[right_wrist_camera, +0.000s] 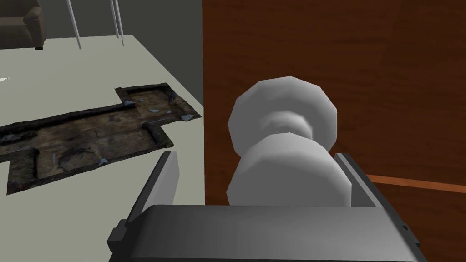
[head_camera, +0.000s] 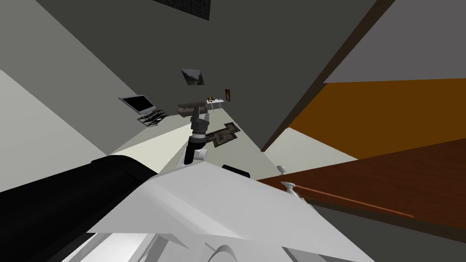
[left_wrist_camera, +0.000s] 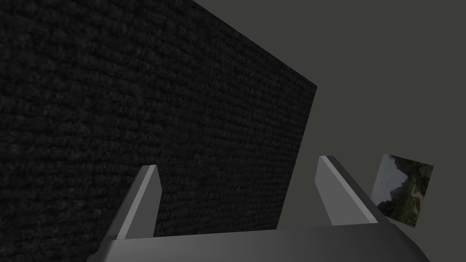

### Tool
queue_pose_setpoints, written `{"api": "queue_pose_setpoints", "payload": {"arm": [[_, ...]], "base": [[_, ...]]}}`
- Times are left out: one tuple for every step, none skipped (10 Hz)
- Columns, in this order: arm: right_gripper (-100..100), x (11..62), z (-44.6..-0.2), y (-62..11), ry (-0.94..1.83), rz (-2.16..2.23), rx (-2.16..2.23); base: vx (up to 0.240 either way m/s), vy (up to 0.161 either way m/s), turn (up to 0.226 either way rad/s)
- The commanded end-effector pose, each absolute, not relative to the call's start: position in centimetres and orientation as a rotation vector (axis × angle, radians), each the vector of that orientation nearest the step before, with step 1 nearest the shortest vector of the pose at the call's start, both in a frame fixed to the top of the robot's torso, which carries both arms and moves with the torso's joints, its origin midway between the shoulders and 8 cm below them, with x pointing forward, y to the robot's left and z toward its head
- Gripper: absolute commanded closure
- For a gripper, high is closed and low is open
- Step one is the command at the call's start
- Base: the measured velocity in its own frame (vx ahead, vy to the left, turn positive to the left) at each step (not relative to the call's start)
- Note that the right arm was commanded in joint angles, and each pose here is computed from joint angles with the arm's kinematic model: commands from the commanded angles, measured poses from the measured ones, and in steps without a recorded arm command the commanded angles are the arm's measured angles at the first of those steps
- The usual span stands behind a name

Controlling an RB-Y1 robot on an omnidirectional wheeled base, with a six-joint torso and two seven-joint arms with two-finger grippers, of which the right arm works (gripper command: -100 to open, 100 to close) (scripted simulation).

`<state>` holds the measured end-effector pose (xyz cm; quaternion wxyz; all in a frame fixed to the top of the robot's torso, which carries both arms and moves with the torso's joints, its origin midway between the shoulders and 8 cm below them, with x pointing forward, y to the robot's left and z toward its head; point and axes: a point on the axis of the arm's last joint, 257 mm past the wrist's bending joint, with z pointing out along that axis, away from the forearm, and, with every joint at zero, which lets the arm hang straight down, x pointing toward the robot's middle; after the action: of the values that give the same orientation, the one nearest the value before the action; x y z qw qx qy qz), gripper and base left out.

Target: Pull the door open

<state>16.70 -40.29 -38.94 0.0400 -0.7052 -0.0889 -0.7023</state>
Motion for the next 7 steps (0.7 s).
{"api": "queue_pose_setpoints", "payload": {"arm": [[100, 16.17, -39.63, -37.38, -0.252, -2.100, -2.127], [100, 15.94, -39.85, -37.58, -0.253, -2.093, -2.140], [100, 15.86, -39.92, -37.65, -0.254, -2.091, -2.145], [100, 16.17, -39.63, -37.38, -0.252, -2.100, -2.127], [100, 16.17, -39.63, -37.38, -0.252, -2.100, -2.127], [100, 16.17, -39.63, -37.38, -0.252, -2.100, -2.127], [100, 16.17, -39.63, -37.38, -0.252, -2.100, -2.127]], "base": [[0.014, 0.007, 0.005], [-0.017, -0.013, 0.030], [-0.007, 0.003, 0.010], [-0.016, -0.004, -0.016], [-0.016, 0.009, -0.004], [-0.017, -0.001, -0.004], [0.000, 0.000, 0.000]]}}
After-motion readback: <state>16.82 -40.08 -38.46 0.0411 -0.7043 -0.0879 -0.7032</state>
